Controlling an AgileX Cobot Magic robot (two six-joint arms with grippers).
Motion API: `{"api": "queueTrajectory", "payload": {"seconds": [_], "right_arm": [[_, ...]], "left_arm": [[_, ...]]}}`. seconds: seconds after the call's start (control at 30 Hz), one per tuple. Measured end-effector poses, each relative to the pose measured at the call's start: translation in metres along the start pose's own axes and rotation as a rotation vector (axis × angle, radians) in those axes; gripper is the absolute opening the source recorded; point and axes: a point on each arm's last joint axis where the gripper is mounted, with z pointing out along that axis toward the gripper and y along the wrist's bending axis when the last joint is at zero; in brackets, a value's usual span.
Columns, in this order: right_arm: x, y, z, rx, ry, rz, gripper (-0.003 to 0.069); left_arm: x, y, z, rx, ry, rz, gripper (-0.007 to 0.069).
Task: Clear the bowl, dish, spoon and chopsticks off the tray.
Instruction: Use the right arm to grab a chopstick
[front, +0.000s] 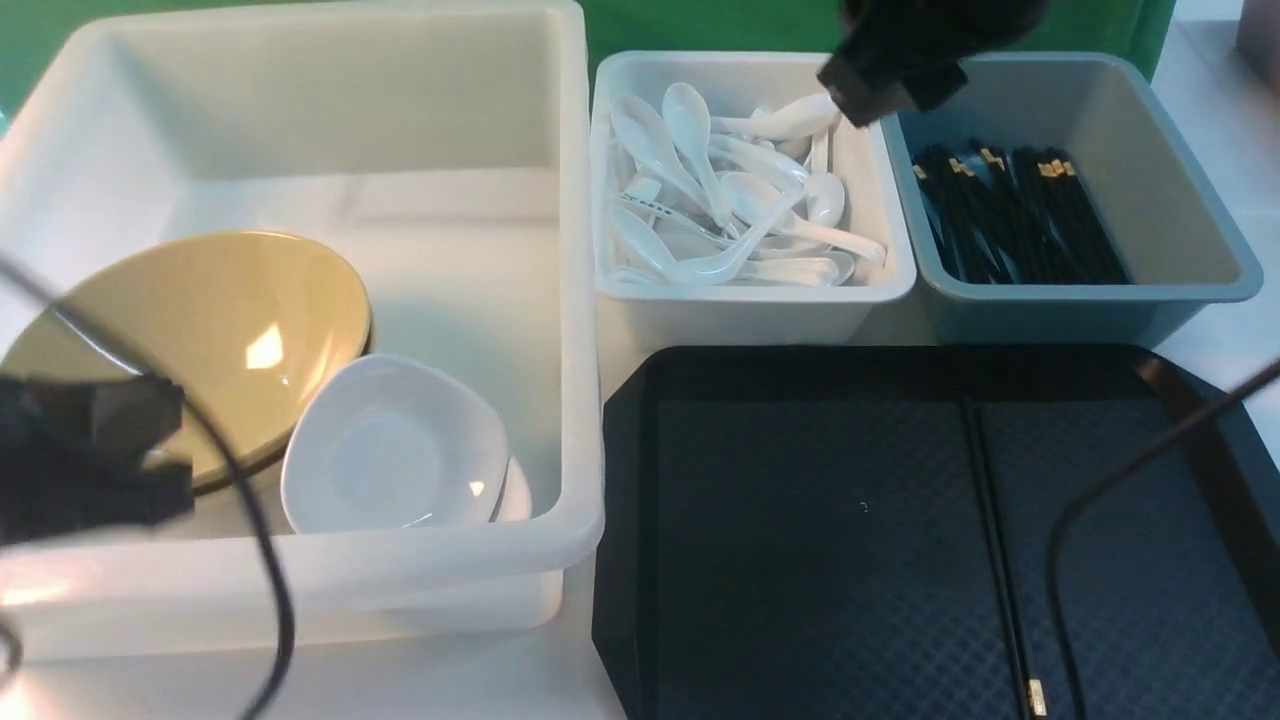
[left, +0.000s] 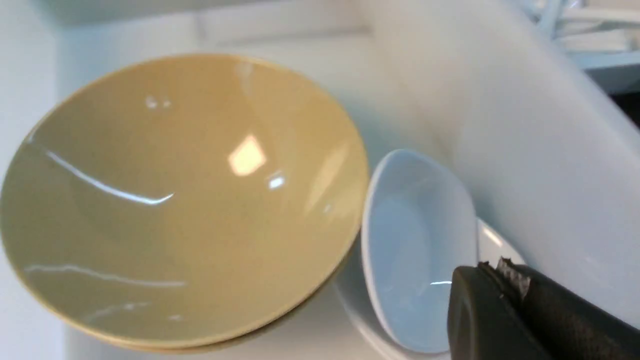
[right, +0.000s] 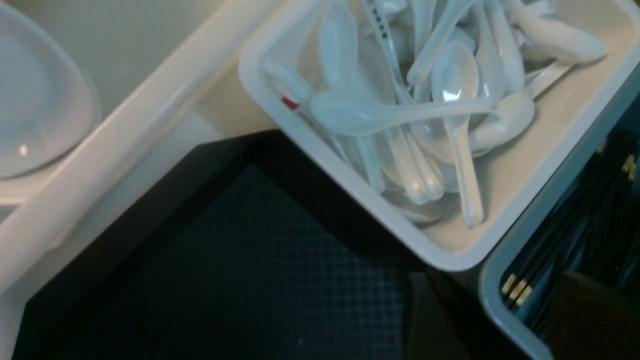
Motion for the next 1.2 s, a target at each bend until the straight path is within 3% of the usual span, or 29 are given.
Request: {"api": "queueTrajectory", "payload": {"seconds": [0.1, 0.3, 0.57, 0.7, 0.9, 1.07, 1.13, 1.2], "right_arm": [[0.021, 0.005, 0.002, -0.014, 0.032, -0.001, 0.0341], [0.096, 0.021, 0.026, -0.032, 0.075, 0.022, 0.0304], [0.172, 0.036, 0.038, -0.044, 0.092, 0.060, 0.0253], [0.192, 0.039, 0.035, -0.043, 0.084, 0.084, 0.0246], [0.194, 0.039, 0.025, -0.035, -0.005, 0.097, 0.0246], [0.193, 0.039, 0.025, -0.034, -0.023, 0.097, 0.0244], [0.193, 0.039, 0.025, -0.034, -0.022, 0.096, 0.0244], [0.193, 0.039, 0.025, -0.033, -0.025, 0.096, 0.0244]], "left_arm": [[-0.032, -0.001, 0.016, 0.018, 0.096, -0.014, -0.0008], [-0.088, -0.011, 0.087, 0.173, 0.227, 0.009, -0.0008], [-0.092, -0.009, 0.187, 0.240, 0.450, 0.014, -0.0008], [-0.084, -0.001, 0.212, 0.182, 0.511, 0.048, -0.0008], [-0.082, 0.019, 0.217, -0.006, 0.532, 0.176, -0.0008], [-0.083, 0.031, 0.217, -0.145, 0.542, 0.188, -0.0008], [-0.085, 0.031, 0.213, -0.166, 0.533, 0.142, -0.0008], [-0.088, 0.026, 0.207, -0.124, 0.516, 0.088, -0.0008]]}}
